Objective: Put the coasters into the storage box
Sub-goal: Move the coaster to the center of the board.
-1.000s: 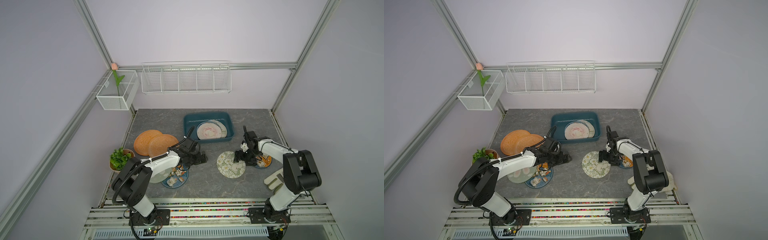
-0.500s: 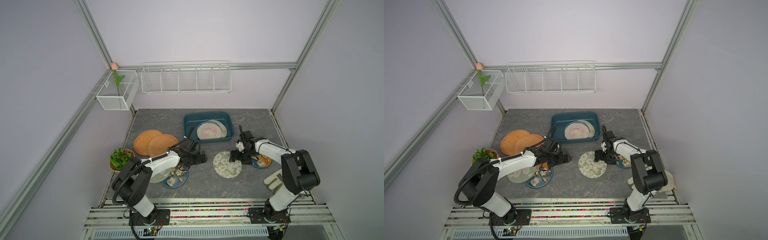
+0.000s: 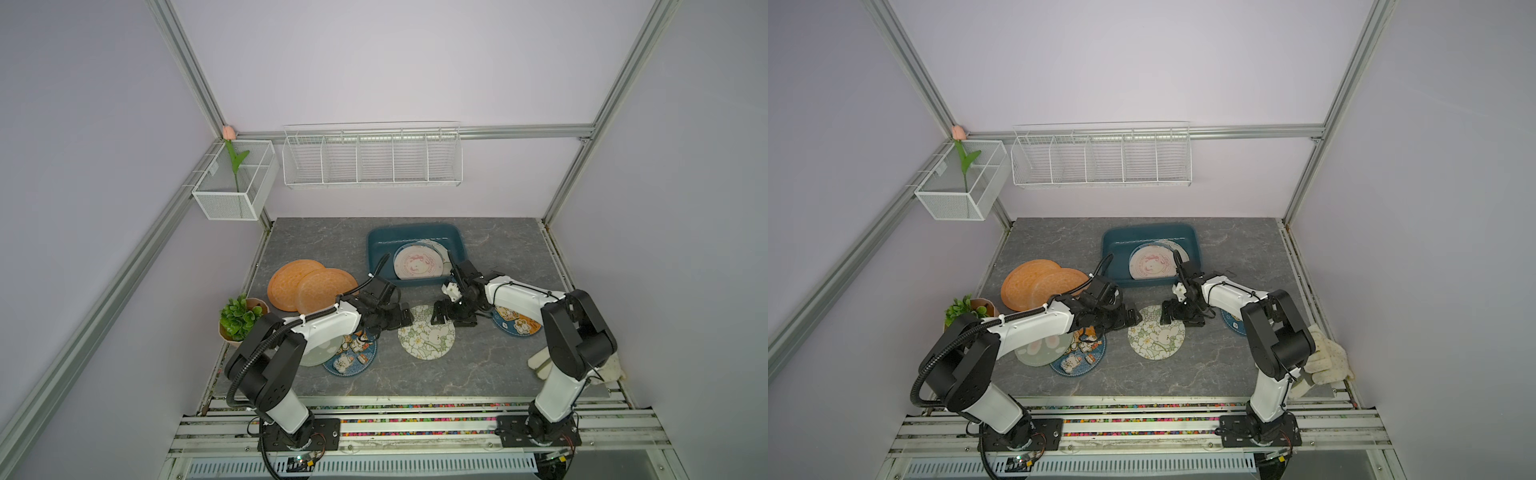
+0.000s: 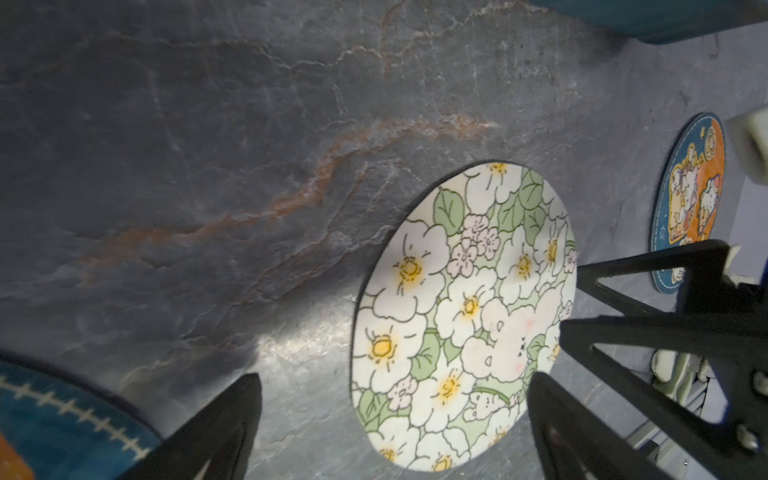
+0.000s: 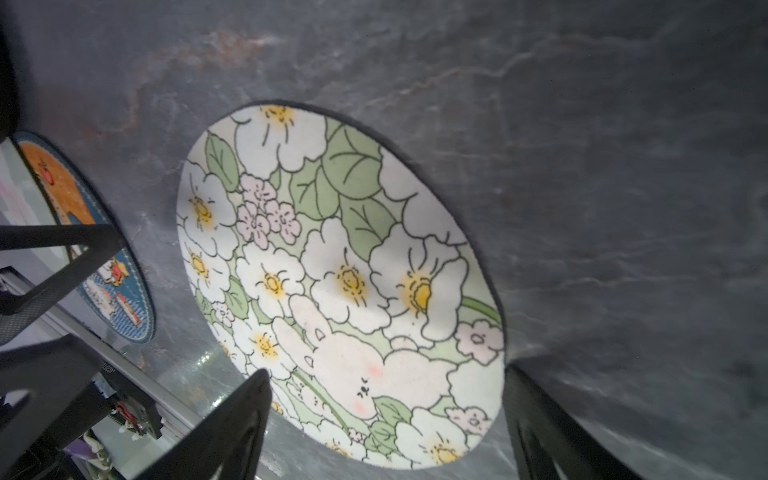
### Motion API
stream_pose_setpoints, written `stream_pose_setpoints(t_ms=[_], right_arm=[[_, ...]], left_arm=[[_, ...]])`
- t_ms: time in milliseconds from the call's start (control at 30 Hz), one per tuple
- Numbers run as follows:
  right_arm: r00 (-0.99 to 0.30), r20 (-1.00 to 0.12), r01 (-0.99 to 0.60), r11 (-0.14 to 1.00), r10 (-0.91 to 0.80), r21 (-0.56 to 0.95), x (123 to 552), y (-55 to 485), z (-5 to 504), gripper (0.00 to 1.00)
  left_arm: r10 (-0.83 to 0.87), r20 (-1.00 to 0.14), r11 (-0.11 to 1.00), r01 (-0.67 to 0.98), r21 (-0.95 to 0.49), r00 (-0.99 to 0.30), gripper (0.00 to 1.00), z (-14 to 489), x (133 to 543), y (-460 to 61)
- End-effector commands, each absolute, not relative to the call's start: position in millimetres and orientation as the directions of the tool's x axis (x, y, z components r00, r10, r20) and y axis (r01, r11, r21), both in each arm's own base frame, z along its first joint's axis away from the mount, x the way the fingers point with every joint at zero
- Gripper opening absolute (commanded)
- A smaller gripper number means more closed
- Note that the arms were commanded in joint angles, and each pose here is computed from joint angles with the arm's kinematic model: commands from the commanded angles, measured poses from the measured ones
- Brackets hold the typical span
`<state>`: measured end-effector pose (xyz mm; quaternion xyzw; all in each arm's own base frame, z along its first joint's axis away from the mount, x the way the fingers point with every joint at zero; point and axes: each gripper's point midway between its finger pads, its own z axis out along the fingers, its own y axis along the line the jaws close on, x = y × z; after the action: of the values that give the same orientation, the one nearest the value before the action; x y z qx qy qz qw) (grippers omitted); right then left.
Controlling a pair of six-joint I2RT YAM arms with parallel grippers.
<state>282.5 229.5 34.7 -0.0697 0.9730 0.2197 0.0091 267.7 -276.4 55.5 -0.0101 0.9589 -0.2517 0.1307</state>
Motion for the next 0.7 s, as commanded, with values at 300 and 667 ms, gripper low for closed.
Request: stream_pose_setpoints(t_ms=[300, 667], right_arm=[[-0.979, -0.078, -0.204, 0.906, -0.188, 0.37, 264, 221, 41, 0.92], [-0.978, -0.083, -0.207, 0.912, -0.19, 0.353, 265, 218, 36, 0.98]], left_arm=[[-0.023, -0.258, 0.93, 0.074, -0.361, -0.966, 0.82, 32, 252, -276], [-0.038, -0.223, 0.93, 0.047, -0.364, -0.974, 0.63, 16, 245, -277]])
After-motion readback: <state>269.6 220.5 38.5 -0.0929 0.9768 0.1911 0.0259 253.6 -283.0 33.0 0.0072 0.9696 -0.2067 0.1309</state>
